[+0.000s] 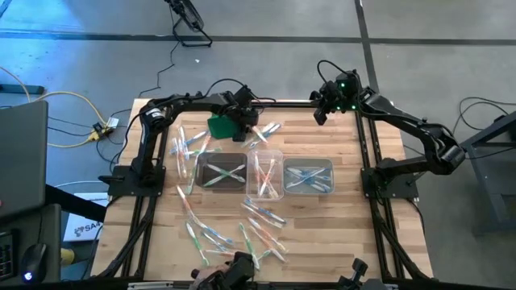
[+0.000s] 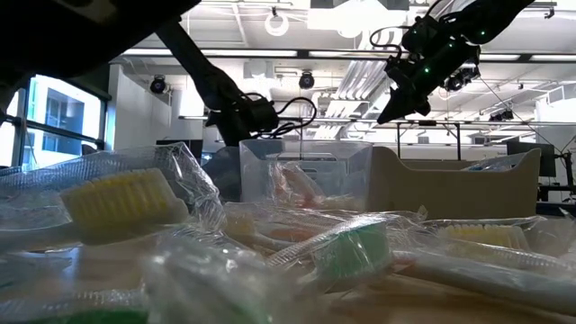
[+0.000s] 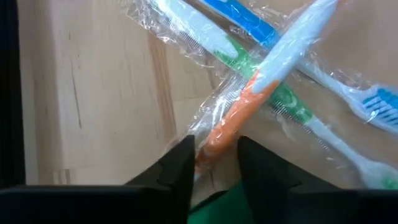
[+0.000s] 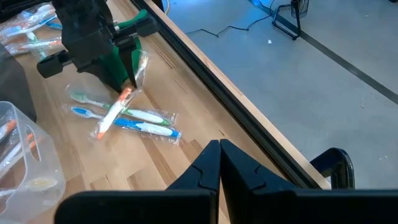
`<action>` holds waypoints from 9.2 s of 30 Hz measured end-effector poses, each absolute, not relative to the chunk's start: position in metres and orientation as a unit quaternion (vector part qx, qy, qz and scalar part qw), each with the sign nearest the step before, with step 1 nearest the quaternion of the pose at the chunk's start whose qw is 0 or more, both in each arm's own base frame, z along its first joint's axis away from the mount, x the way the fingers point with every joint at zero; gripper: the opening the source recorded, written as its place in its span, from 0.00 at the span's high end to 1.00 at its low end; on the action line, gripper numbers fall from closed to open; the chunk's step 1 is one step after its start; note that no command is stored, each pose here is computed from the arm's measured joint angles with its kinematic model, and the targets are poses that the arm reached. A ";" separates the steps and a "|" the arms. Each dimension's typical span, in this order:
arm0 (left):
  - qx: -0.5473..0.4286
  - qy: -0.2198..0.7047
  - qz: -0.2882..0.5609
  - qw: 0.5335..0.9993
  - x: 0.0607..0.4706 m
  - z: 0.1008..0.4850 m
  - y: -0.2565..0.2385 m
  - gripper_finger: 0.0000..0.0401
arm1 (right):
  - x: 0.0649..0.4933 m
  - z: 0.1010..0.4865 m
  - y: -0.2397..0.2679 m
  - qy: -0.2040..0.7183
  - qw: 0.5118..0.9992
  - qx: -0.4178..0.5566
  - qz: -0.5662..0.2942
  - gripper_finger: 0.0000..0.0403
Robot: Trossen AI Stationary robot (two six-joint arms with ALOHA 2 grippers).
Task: Pick & Place Toothbrushes
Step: Put the orange toothbrush into the transparent bin, then put the green toothbrush into the black bin
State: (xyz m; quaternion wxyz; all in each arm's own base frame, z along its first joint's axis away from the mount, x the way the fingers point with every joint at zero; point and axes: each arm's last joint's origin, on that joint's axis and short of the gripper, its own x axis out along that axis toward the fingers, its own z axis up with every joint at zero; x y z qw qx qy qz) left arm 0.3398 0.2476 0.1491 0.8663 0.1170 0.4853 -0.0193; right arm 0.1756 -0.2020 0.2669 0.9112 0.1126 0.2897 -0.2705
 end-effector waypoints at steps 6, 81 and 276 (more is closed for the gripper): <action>0.132 0.468 -0.008 0.874 0.343 0.151 0.250 0.92 | 0.176 0.267 -0.202 0.290 0.911 0.113 -0.271 1.00; -0.186 0.522 0.179 0.813 0.396 0.312 0.104 0.98 | 0.173 0.262 -0.199 0.317 0.904 0.116 -0.262 1.00; -0.099 0.428 0.221 0.871 0.365 0.220 0.200 0.57 | 0.190 0.262 -0.193 0.305 0.912 0.087 -0.259 1.00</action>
